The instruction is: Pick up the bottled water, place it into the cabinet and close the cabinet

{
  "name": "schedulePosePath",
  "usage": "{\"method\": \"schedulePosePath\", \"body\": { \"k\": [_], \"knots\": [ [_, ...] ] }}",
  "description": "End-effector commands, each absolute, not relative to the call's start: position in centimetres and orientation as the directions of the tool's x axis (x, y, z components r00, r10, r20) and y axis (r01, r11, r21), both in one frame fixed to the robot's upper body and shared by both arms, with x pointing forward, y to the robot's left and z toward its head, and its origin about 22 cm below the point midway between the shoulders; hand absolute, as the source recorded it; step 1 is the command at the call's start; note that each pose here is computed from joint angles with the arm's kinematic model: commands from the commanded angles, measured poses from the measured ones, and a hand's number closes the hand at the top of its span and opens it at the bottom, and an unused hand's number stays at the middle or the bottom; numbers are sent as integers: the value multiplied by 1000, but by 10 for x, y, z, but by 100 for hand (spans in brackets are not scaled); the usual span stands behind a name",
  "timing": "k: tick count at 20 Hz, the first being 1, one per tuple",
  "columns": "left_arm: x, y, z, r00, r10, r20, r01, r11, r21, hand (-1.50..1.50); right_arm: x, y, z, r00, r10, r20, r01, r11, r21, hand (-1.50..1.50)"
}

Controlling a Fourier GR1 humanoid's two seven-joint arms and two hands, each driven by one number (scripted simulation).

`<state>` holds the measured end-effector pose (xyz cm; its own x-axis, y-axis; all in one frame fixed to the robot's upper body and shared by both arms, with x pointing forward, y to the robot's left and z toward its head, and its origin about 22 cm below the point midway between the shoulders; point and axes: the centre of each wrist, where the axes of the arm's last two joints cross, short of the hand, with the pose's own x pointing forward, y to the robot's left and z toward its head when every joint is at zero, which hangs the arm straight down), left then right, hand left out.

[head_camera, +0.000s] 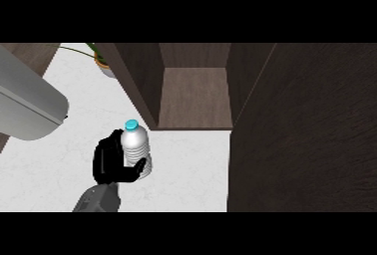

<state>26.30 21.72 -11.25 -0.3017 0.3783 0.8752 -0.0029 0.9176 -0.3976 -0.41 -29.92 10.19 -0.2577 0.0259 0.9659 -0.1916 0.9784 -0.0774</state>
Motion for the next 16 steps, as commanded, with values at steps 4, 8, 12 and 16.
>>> {"method": "schedulePosePath", "body": {
  "k": [4,8,12,16],
  "knots": [
    [278,187,-54,-309,380,872,140,925,-353,150,3,-290,129,-328,6,945,-204,976,-77,-150],
    [268,143,-22,-309,424,852,180,905,-385,150,7,-289,130,-332,-6,943,-210,975,-68,-150],
    [254,124,20,-287,414,864,242,904,-353,150,6,-291,117,-325,9,946,-211,974,-82,-150],
    [263,93,57,-297,379,876,233,919,-318,150,5,-297,123,-347,-20,938,-213,975,-58,-150]
  ]
}}
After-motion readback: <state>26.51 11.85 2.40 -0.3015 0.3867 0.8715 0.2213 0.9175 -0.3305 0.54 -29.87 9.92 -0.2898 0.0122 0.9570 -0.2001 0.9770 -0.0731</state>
